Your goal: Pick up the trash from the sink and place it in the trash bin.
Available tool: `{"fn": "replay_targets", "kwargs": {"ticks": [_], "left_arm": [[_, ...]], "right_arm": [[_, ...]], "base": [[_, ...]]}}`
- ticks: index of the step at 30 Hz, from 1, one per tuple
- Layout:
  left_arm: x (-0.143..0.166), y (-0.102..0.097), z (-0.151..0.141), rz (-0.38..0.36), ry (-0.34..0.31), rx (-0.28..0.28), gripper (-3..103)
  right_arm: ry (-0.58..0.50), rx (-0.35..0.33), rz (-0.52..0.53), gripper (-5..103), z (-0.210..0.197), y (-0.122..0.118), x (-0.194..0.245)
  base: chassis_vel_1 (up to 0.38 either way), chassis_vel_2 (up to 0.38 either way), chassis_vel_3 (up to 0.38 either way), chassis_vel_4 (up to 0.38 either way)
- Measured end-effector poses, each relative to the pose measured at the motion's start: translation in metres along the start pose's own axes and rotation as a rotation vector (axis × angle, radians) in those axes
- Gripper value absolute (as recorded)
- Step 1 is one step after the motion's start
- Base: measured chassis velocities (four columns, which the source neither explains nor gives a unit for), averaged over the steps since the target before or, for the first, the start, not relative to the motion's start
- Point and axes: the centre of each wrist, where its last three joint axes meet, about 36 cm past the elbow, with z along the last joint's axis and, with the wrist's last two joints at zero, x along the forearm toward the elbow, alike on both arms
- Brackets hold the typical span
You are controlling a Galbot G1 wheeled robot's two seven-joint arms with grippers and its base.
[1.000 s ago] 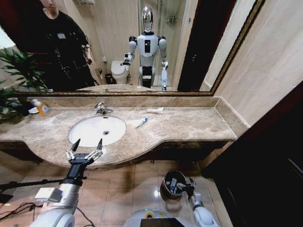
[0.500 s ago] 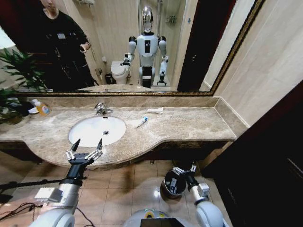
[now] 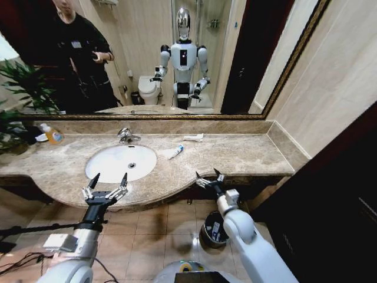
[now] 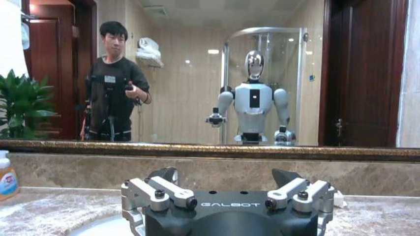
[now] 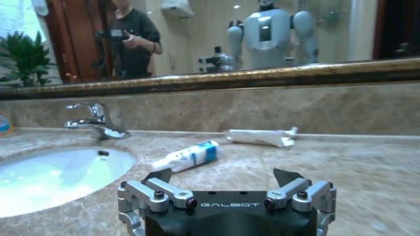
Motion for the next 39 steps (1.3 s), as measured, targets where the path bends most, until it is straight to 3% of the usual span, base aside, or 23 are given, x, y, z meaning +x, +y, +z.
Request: {"fn": "replay_targets", "kwargs": {"ticks": [12, 19, 25, 29, 39], "left_arm": [[0.0, 0.0, 0.0, 0.0, 0.0, 0.0, 100], [0.0, 0.0, 0.0, 0.0, 0.0, 0.0, 100], [0.0, 0.0, 0.0, 0.0, 0.0, 0.0, 100], [0.0, 0.0, 0.0, 0.0, 0.0, 0.0, 100], [0.0, 0.0, 0.0, 0.0, 0.0, 0.0, 100]], "right_arm": [[0.008, 0.009, -0.06, 100, -0.013, 0.019, -0.103], [0.043, -0.031, -0.067, 100, -0.025, 0.038, -0.17], [0.101, -0.068, -0.041, 100, -0.024, 0.05, -0.195], [0.154, -0.08, 0.034, 100, -0.015, 0.057, -0.213], [0.155, -0.073, 0.08, 100, -0.009, 0.055, -0.22]], "base": [[0.0, 0.0, 0.0, 0.0], [0.0, 0.0, 0.0, 0.0], [0.0, 0.0, 0.0, 0.0], [0.0, 0.0, 0.0, 0.0], [0.0, 0.0, 0.0, 0.0]]}}
